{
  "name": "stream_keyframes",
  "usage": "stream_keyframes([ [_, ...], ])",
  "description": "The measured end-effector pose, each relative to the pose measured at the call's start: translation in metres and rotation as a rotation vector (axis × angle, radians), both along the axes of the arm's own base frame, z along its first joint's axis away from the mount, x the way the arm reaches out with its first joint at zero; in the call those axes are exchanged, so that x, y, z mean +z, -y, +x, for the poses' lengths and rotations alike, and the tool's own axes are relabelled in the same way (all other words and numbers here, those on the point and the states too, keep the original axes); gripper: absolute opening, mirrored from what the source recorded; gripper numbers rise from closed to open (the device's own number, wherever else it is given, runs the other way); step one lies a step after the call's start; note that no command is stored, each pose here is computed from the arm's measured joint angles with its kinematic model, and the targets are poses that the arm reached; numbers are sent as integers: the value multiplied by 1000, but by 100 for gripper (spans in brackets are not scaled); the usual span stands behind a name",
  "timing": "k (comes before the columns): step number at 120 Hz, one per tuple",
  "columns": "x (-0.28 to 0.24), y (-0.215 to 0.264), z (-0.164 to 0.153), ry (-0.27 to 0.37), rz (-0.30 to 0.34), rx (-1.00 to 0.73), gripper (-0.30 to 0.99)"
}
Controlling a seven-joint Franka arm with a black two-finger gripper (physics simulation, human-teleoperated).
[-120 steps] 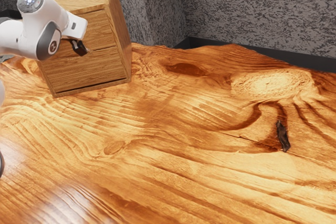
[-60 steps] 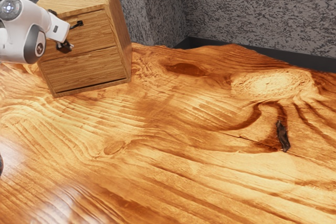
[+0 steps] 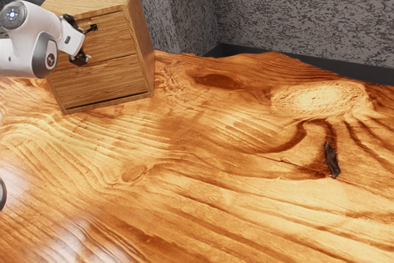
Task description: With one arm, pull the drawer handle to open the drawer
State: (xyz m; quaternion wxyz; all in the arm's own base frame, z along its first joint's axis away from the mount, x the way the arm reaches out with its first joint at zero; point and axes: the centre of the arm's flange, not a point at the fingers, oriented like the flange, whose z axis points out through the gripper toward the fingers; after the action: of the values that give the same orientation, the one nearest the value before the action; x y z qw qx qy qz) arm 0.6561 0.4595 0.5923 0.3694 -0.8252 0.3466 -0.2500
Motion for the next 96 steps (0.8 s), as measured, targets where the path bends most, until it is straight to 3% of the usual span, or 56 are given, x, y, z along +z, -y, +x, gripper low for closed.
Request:
stream_keyframes([
  [58,-4,-3,-2,-15,-8,-16,66],
  [72,-3,1,0,-18,-28,-22,66],
  [78,-5,12,1,-51,-56,-28,73],
  [81,0,20,-1,-69,-75,-33,75],
  [83,7,28,-5,-77,-102,-38,64],
  [85,14,34,-10,-81,-137,-40,67],
  [86,19,39,-11,-82,-156,-44,63],
  [89,37,53,-19,-86,-202,-54,37],
  [91,63,85,-17,-85,-206,-91,33],
  [96,163,199,-30,-53,-145,-199,41],
])
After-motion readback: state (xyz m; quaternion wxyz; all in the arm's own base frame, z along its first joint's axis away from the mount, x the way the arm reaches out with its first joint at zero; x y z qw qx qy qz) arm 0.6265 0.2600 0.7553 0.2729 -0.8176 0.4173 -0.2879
